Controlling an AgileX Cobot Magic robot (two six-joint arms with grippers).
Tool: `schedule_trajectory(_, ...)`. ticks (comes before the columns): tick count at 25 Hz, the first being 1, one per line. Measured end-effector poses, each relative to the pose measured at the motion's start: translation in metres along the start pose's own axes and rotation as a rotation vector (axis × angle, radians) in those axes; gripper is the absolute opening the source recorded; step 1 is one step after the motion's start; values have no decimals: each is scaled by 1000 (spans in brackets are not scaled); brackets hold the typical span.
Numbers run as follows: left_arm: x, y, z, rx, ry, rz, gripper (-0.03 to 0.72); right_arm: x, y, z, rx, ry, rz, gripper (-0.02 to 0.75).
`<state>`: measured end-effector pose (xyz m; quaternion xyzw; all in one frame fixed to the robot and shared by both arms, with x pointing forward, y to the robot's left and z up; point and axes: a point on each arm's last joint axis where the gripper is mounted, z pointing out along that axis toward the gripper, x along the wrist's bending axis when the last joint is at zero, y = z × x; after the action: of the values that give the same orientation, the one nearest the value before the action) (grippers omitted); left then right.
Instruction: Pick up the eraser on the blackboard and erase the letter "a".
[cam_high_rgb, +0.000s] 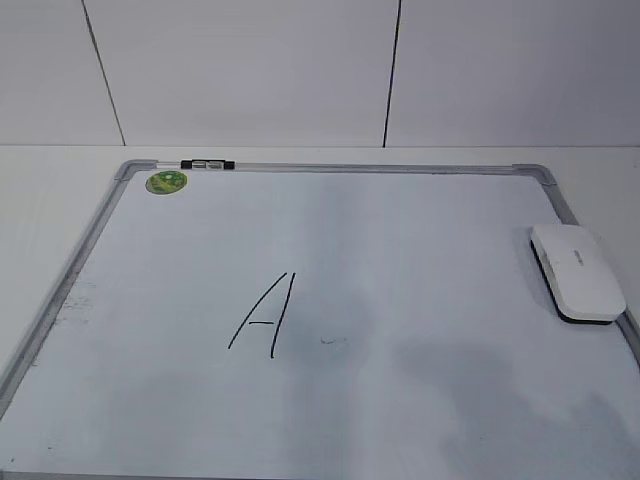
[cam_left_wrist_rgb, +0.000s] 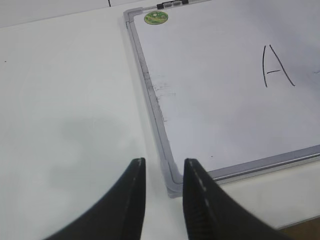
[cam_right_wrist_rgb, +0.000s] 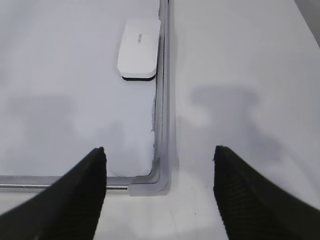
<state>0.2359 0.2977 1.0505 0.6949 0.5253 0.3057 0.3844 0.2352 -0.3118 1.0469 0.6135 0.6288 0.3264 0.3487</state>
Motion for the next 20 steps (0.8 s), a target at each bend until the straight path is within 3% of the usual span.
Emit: schedule_trajectory(20, 0, -2, -3, -22, 23, -12, 202, -1, -4, -5, -44, 0, 5, 540)
